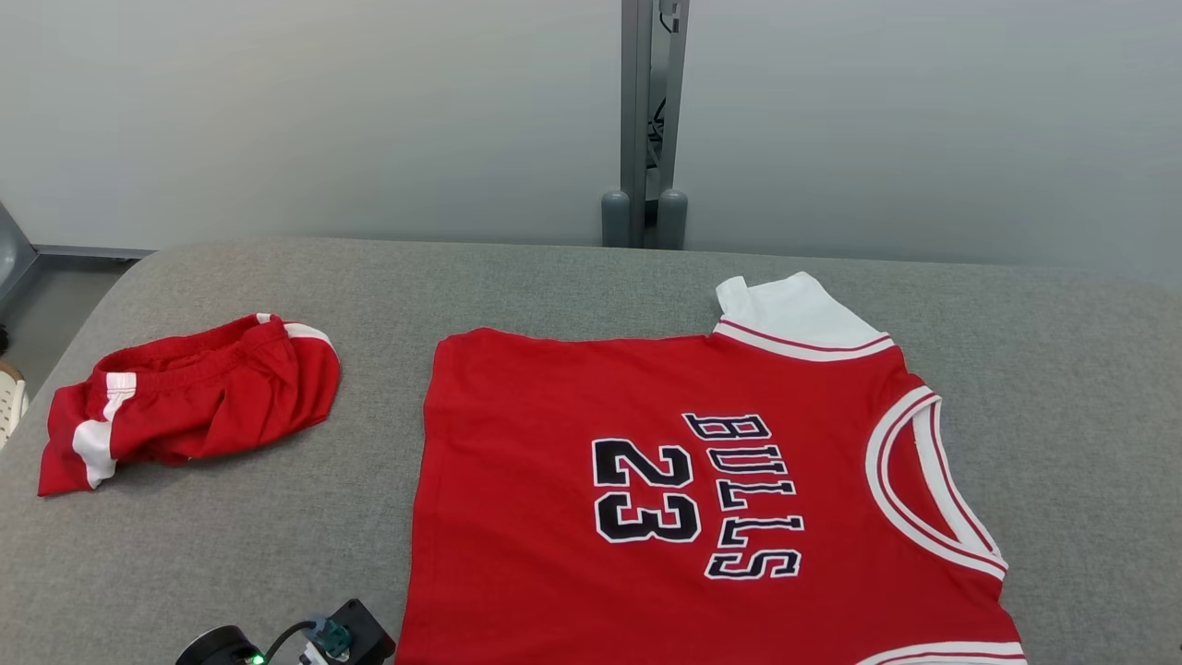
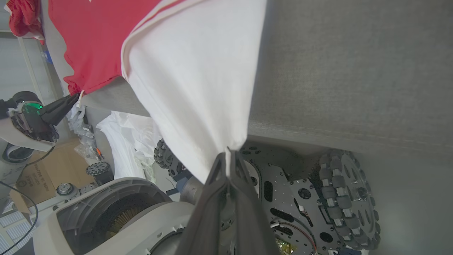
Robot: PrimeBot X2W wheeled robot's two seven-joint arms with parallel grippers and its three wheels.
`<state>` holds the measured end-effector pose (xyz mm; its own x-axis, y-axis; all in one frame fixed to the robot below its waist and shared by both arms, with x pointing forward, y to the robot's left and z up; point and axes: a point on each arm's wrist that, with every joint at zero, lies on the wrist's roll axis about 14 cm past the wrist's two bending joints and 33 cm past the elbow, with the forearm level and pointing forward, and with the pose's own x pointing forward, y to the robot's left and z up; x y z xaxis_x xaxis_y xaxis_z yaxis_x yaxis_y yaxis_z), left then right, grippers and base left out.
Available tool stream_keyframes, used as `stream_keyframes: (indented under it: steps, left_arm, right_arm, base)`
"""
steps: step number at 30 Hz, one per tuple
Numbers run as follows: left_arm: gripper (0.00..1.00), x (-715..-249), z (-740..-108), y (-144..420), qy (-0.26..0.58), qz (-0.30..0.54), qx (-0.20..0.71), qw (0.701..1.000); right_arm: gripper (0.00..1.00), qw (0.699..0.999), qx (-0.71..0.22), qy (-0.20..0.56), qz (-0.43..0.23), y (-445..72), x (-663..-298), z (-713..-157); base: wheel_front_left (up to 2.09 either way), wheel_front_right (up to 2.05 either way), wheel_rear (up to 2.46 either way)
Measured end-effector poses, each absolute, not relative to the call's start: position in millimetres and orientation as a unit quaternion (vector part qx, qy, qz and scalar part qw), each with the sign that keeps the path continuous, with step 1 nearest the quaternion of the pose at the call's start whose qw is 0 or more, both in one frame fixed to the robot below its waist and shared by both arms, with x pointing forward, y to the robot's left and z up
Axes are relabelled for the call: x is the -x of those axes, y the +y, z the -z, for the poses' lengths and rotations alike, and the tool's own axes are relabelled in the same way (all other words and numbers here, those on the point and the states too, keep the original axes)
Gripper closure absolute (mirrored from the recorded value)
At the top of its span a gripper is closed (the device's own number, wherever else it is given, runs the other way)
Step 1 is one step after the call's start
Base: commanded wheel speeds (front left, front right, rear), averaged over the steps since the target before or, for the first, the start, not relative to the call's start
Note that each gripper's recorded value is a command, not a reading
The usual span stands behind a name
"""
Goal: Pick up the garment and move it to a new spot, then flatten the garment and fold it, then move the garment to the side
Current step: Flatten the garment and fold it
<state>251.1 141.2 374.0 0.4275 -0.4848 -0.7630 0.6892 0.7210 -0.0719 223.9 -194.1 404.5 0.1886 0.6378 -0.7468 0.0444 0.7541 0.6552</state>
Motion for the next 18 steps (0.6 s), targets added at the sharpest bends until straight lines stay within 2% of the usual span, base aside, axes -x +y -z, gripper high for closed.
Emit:
stream_keyframes:
  steps: [10,18]
  left_arm:
    - [1.00,-249,-375,142,0.415,0.348,-0.106,0.834]
    - [1.00,-254,-389,135,0.412,0.347,-0.062,0.840]
  right_arm:
    - [1.00,0.732,-0.289,0.576,-0.222,-181,-236,-412]
    - [1.00,0.761,-0.297,0.532,-0.222,-177,-265,-426]
  base:
    - [0.00,0.00,0.00]
    - [0.00,0.00,0.00]
